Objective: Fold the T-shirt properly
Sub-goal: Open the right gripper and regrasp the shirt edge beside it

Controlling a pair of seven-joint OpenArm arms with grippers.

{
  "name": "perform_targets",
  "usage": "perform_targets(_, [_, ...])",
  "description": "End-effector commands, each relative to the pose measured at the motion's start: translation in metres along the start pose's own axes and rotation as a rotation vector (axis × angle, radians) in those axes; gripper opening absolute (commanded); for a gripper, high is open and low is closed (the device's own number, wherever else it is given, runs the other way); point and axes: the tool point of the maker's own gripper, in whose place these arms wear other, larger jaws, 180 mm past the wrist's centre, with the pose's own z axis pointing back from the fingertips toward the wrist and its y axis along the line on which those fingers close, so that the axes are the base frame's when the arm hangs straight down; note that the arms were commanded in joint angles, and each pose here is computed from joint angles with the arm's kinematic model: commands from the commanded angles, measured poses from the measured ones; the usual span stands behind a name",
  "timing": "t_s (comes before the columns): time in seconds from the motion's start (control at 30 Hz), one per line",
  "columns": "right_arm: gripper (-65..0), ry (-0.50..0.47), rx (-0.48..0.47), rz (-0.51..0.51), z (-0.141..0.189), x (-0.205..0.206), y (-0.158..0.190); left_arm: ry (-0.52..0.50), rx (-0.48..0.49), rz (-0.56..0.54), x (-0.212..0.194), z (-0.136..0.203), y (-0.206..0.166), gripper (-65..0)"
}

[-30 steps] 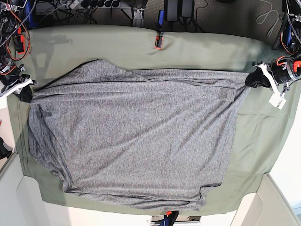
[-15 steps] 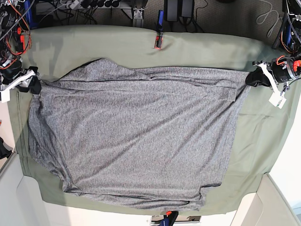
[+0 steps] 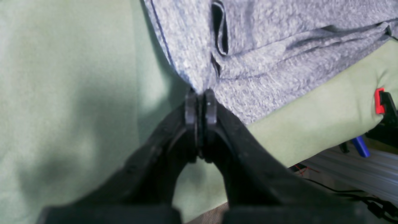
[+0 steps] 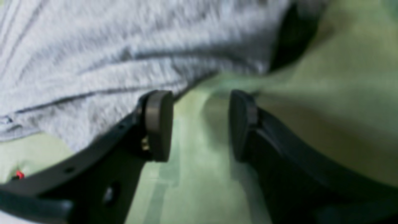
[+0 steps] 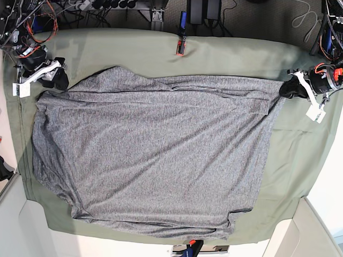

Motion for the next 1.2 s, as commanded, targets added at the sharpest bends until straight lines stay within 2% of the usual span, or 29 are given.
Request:
perform_targets(0.0, [-35.3,-0.041,0.0,0.022,0.001,0.015,-0.001,-0.029,0.008,-0.027,0.014,0.008,0.004,-62.9])
perform_targets(0.13, [-35.3,-0.035,-0.049,0.004,-0.007,0.018,-0.014,-0.03,0.008,-0.027,0.014,0.008,0.004,-62.9])
perform_targets(0.4, [-35.4,-0.027,-0.062,-0.035,-0.023,0.02,-0.024,-0.012,0.029,-0.039,0.011,0.008,0.007,-62.9])
perform_targets(0.43, [-36.9,-0.026,-0.061,-0.039,-0.024,0.021,-0.024,-0.007,0.039,-0.046,0.01,0.008,0.009,-62.9])
perform_targets(0.47, [-41.8,-0.026,-0.06,-0.04,-0.025,0.021,-0.025,0.001,0.048,-0.051,0.008,0.008,0.011,-63.0])
perform_targets(0.53, [-59.4,-0.026,-0.061,-0.04,-0.025,0.021,-0.025,0.005,0.053,-0.054,0.008,0.008,0.012,-63.3])
perform_targets(0.57, [-65.0,-0.022,-0.06,-0.039,-0.025,0.02,-0.025,0.006,0.053,-0.054,0.008,0.008,0.012,-64.0])
perform_targets(0.7, [-65.0,-0.003,-0.051,-0.024,-0.021,0.017,-0.022,0.048,0.037,-0.044,0.0,0.009,0.009,-65.0])
perform_targets(0.87, [-65.0,-0.074,-0.053,-0.01,-0.002,0.034,-0.019,0.093,-0.042,-0.047,0.0,0.014,-0.01,-65.0])
perform_targets(1.17, [-65.0,-0.194,-0.112,-0.047,0.012,0.074,-0.04,0.026,0.055,-0.165,0.04,0.042,0.012,-65.0])
